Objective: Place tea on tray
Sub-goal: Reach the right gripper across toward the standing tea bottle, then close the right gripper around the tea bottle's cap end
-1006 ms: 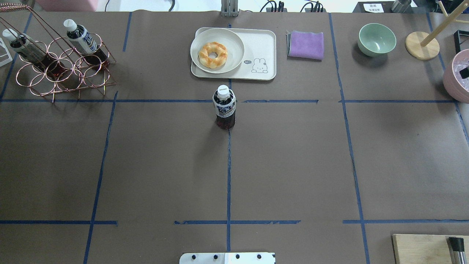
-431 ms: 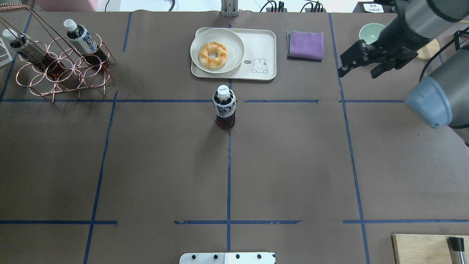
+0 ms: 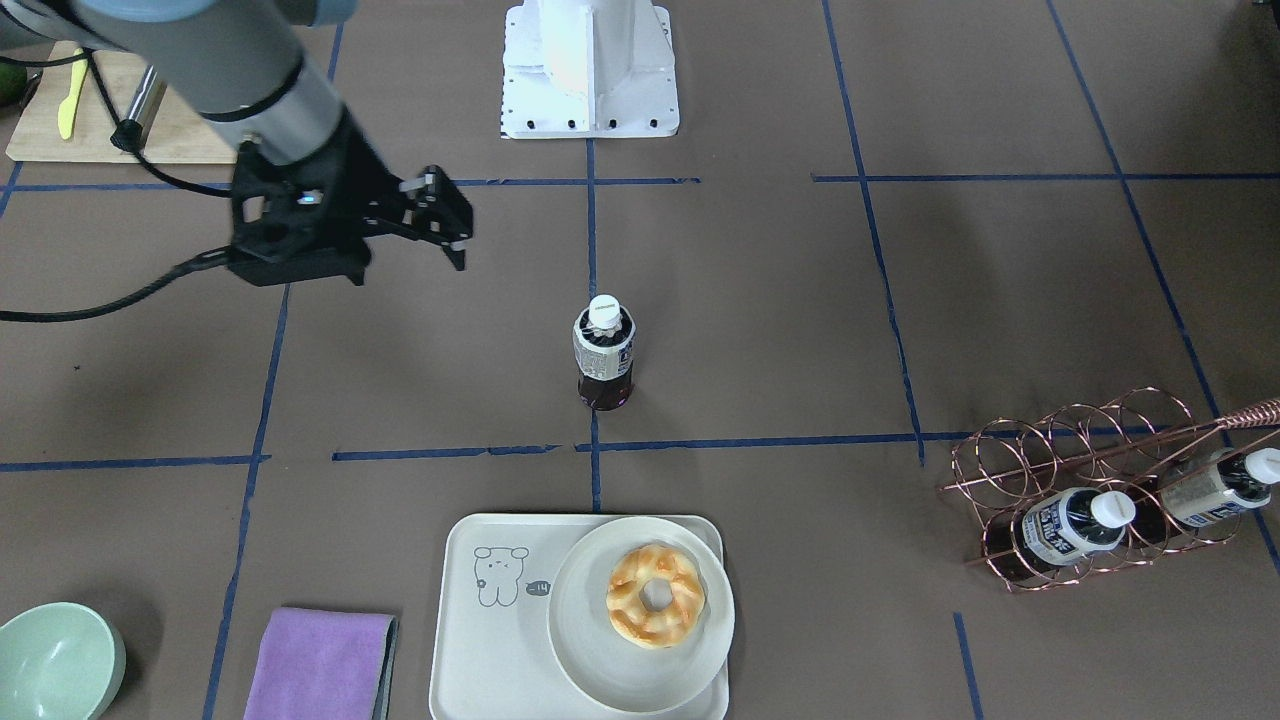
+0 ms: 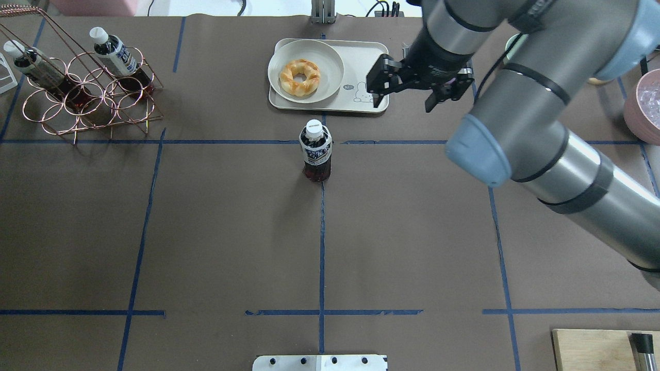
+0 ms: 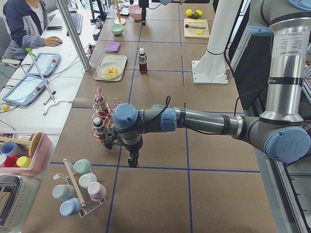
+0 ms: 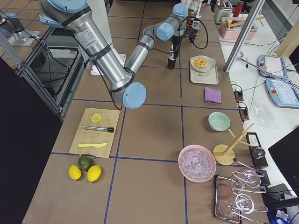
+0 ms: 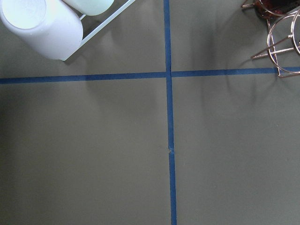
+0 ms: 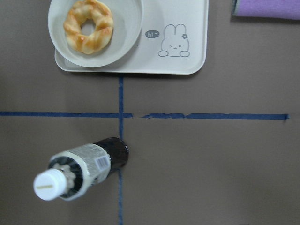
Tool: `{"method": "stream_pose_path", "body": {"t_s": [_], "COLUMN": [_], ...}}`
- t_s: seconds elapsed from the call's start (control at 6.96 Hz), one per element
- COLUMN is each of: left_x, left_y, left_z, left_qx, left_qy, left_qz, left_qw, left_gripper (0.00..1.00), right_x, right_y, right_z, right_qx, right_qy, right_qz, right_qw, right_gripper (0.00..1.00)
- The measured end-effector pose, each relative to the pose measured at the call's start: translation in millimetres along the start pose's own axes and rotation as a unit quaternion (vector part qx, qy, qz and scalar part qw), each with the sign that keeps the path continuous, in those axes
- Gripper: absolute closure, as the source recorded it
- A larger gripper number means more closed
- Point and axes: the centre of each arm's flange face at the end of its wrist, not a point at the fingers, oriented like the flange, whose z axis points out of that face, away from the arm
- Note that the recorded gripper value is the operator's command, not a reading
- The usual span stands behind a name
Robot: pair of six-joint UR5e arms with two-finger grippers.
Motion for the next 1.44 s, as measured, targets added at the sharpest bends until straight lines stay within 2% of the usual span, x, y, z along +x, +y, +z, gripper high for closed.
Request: {"method": "stream_pose_path", "body": {"t_s": [0.29, 0.72, 1.01, 1.44], "left_x": [0, -1, -1, -1], "left_y": [1, 1, 1, 1], "left_z": [1, 1, 2, 3], "left_qx": [0.001, 0.001, 0.000, -0.001], "left_qy": [0.000, 0.000, 0.000, 0.001], "left_qz": [0.001, 0.001, 0.001, 0.000], "left_qw": [1.0000, 1.0000, 1.0000, 1.0000], "left_gripper": [0.00, 0.00, 0.00, 0.00], "right_x": [-85, -116, -122, -127], "right_y": [-14, -5, 6, 8], "right_z": [27, 68, 87, 88], "right_qx": [0.000, 0.000, 0.001, 0.010], "right_qy": [0.030, 0.067, 0.082, 0.086], "right_qz": [0.015, 0.002, -0.008, -0.014], "right_qw": [0.9994, 0.9978, 0.9966, 0.9961], "right_gripper": [0.07, 0.23, 0.42, 0.44]}}
